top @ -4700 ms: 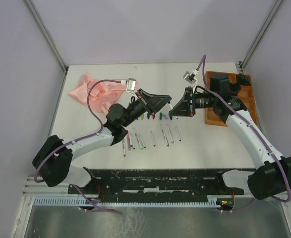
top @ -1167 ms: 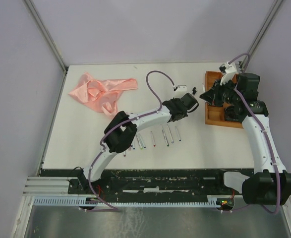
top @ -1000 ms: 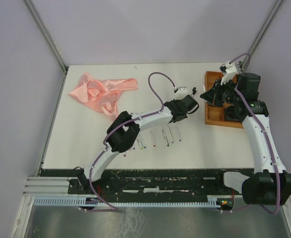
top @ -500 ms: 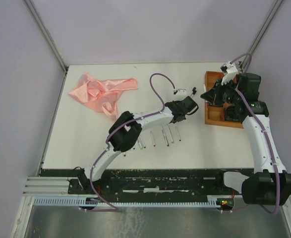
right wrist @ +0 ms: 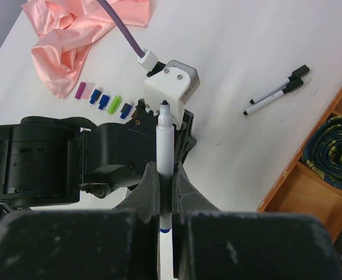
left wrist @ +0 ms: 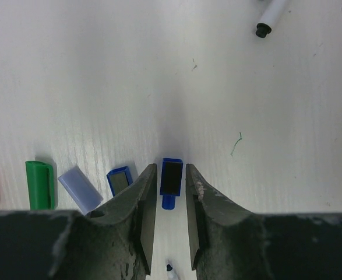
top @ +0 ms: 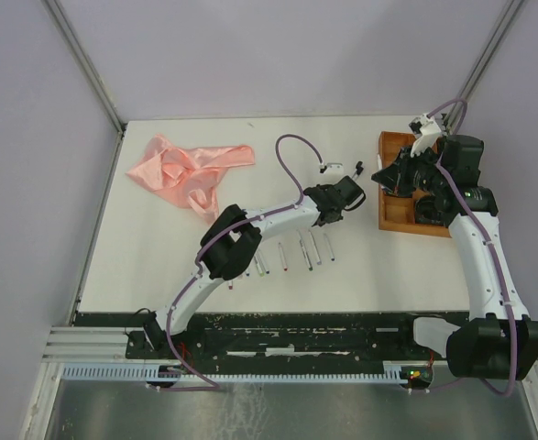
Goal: Open the pen caps
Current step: Place the pen cap at the center of the board.
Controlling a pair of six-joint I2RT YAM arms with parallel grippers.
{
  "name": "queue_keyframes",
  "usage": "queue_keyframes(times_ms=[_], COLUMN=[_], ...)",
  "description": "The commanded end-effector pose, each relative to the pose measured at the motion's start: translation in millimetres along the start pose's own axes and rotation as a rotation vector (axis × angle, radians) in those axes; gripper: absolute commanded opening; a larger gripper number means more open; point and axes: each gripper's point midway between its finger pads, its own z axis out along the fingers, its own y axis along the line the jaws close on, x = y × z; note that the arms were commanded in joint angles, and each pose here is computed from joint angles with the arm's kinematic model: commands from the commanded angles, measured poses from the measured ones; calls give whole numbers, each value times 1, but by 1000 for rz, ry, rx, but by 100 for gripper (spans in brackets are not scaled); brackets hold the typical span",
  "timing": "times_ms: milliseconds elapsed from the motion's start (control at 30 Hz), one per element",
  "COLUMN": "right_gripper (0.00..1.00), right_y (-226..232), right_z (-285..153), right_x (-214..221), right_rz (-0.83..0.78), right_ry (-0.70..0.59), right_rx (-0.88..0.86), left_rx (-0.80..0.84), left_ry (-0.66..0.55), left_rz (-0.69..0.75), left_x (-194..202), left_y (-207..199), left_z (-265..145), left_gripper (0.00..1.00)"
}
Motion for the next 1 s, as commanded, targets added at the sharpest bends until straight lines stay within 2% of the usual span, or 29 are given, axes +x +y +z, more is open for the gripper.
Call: queue_keyframes(times_ms=[0,233,500,633,867,967], right_gripper=[0,0,0,0,0,1], right_y=[5,8,13,17,18,17], right_z=[-5,-5,-4,-1,13,17], right_x=[-14,-13,-11,-8,11,37], right_rz=[-24,-16,9,24,88,111], right_ry=[-54,-54,-59,-60,-19,50], right_rx=[-15,-39,-81,-114,-190,-189], left_rx=[27,93,171,242,315,346], left_ry=[-36,-100,-236,-311,-442,-499], left_rz=[-28,-71,-160,-190,-173,-199], left_x=[-21,-60,-94,-97,-79,-63], left_y=[-9,-14,15,36,96,126], left_z=[-6,-48,-114,-147,-201,-219], left_gripper=[33,35,36,36,39,49])
